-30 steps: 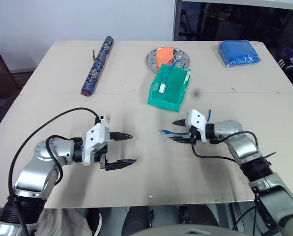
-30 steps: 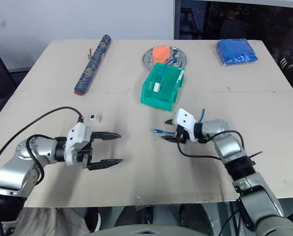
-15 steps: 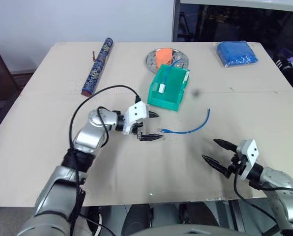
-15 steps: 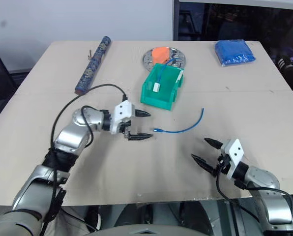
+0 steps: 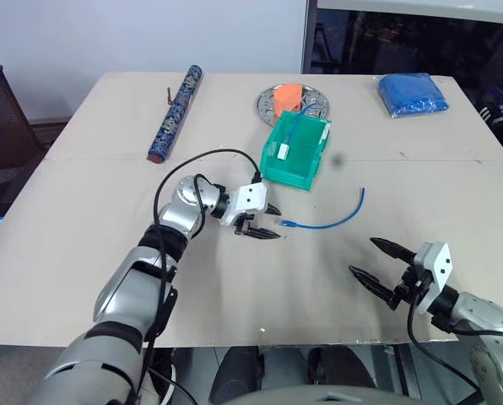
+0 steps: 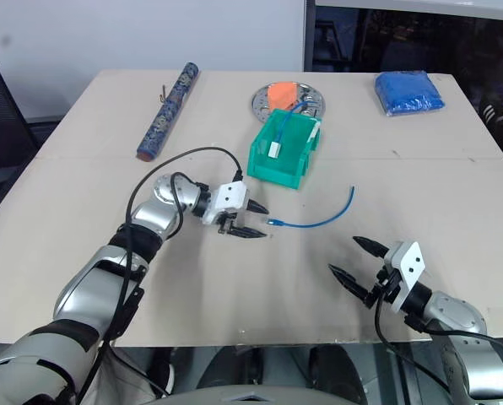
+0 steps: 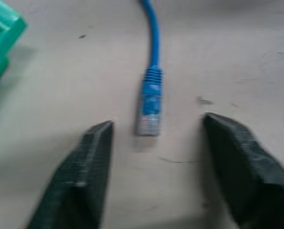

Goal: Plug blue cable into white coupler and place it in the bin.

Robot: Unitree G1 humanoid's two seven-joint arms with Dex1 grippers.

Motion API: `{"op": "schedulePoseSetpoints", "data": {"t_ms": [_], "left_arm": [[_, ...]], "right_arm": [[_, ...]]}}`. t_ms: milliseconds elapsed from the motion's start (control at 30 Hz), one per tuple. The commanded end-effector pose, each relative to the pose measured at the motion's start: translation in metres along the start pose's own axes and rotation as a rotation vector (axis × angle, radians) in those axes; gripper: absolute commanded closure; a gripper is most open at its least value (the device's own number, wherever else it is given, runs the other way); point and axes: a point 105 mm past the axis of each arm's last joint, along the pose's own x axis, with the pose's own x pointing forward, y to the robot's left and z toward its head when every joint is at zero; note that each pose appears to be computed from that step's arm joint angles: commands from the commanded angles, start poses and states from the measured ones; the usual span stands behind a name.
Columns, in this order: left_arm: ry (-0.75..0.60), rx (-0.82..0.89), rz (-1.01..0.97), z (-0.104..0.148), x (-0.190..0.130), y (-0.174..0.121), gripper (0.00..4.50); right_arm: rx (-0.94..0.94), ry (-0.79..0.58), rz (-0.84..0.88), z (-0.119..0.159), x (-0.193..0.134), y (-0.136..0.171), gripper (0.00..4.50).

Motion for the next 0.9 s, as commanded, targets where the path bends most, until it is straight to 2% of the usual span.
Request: {"op": "schedulePoseSetpoints", "data": {"t_ms": [33,67,100,300,400,533,600,667,700,767,900], "left_arm": [[0.003,0.015,-0.015,-0.002,0.003,-0.004,3.25],[0.000,0.020,-0.019,-0.002,0.003,-0.005,3.74],[-0.001,0.023,-0.022,-0.002,0.003,-0.006,4.43],[-0.063,0.001,-0.027,0.006,0.002,-0.007,4.48],[-0.174,-0.103,-0.002,0.022,0.002,-0.001,4.48],[-0.499,-0.387,-0.012,0.078,-0.003,0.011,4.48],[-0.606,-0.476,-0.061,0.100,-0.007,0.009,4.48],[-0.653,-0.526,-0.096,0.112,-0.010,0.004,4.48],[-0.682,-0.548,-0.109,0.117,-0.011,0.003,4.48],[-0.725,-0.587,-0.130,0.126,-0.012,0.002,4.48],[-0.752,-0.621,-0.174,0.133,-0.016,-0.002,4.48]], "right_arm": [[-0.031,-0.036,0.027,0.012,-0.001,0.003,0.45],[-0.030,-0.038,0.031,0.013,0.000,0.004,0.45],[-0.029,-0.041,0.036,0.014,0.000,0.004,0.45],[-0.002,-0.036,0.053,0.013,0.000,0.005,0.45],[0.071,-0.047,0.048,0.014,0.002,0.008,0.45],[0.302,-0.115,0.079,0.023,0.016,0.024,0.45],[0.375,-0.173,0.076,0.033,0.028,0.026,0.45],[0.420,-0.224,0.073,0.043,0.037,0.024,0.45],[0.458,-0.298,0.077,0.057,0.046,0.023,0.45],[0.510,-0.412,0.080,0.081,0.059,0.020,0.45],[0.582,-0.534,0.094,0.108,0.067,0.014,0.45]]}}
